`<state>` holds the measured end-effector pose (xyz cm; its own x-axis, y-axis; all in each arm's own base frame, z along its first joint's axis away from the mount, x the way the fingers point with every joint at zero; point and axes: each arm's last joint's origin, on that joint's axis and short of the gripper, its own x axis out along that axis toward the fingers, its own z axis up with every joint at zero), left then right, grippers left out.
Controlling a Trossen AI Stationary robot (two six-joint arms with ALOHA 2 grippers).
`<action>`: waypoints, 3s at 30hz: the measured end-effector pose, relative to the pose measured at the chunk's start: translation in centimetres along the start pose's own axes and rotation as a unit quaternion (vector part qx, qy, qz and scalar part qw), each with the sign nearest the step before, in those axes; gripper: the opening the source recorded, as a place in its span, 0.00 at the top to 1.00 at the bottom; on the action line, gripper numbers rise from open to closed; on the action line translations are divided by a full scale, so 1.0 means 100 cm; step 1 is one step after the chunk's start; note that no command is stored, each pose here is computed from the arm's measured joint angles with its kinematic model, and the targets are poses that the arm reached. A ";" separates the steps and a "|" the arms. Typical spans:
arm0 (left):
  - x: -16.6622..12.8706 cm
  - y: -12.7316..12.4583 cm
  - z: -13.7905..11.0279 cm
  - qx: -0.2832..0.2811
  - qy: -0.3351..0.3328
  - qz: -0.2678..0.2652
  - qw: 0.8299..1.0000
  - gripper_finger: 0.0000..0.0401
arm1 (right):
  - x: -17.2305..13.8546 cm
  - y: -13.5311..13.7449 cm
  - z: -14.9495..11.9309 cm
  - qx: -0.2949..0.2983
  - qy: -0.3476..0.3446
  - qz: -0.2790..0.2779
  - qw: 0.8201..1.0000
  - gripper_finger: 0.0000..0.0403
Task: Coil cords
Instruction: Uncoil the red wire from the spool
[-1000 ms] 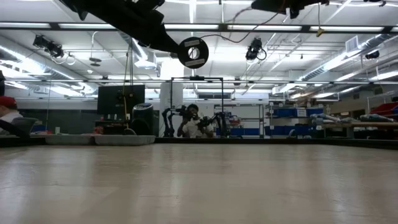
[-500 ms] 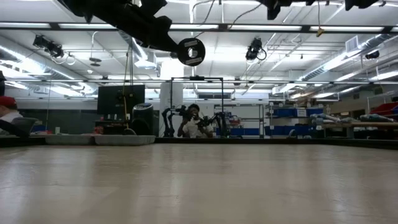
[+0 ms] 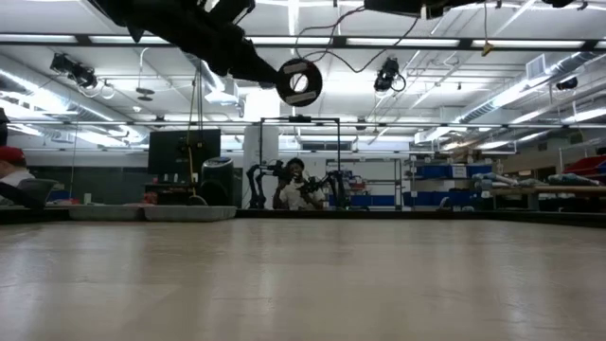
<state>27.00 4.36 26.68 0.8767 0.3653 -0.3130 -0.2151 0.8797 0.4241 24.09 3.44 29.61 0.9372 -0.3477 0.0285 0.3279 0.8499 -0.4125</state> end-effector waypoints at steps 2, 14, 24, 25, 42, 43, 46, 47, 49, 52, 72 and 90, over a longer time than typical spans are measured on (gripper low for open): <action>0.000 0.001 -0.002 0.002 0.020 0.030 0.999 1.00 | -0.002 0.003 0.001 -0.016 0.000 0.008 1.000 0.90; -0.001 0.007 -0.006 0.007 0.065 0.126 0.990 1.00 | -0.009 0.013 0.023 -0.071 -0.020 0.058 0.996 0.50; -0.001 0.007 -0.006 0.003 0.066 0.129 0.989 1.00 | -0.026 0.034 0.036 -0.123 -0.054 0.108 0.985 0.43; -0.001 0.007 -0.006 0.002 0.067 0.132 0.989 1.00 | -0.026 0.034 0.037 -0.113 -0.048 0.109 0.986 0.43; -0.003 0.017 0.009 -0.004 0.012 0.211 0.977 1.00 | -0.022 0.017 0.042 0.064 0.117 0.120 0.984 0.52; -0.003 0.017 0.011 -0.006 -0.006 0.196 0.981 1.00 | -0.020 0.015 0.039 0.080 0.124 0.106 0.983 0.52; -0.004 0.017 0.020 -0.018 -0.064 0.166 0.984 1.00 | -0.013 0.011 0.023 0.106 0.144 0.078 0.981 0.54; -0.005 0.018 0.022 -0.023 -0.080 0.163 0.983 1.00 | -0.010 0.010 0.017 0.114 0.143 0.069 0.981 0.54; -0.006 0.018 0.026 -0.030 -0.103 0.159 0.982 1.00 | -0.005 0.009 0.005 0.137 0.121 0.047 0.982 0.54; -0.006 0.019 0.028 -0.034 -0.116 0.155 0.981 1.00 | -0.003 0.009 -0.011 0.172 0.070 0.028 0.982 0.55; -0.007 0.015 0.034 -0.085 -0.191 0.044 0.977 1.00 | 0.054 0.036 -0.058 0.174 0.041 0.064 0.982 0.58; -0.005 0.013 0.029 -0.131 -0.163 0.043 0.977 1.00 | 0.073 0.034 -0.068 0.109 0.042 0.082 0.990 0.68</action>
<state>27.51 4.41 29.82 0.9317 0.3628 0.0202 -0.3597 0.9132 0.1916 31.22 1.10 22.19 0.9699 -0.2213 -0.1020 0.1981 0.9599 -0.1984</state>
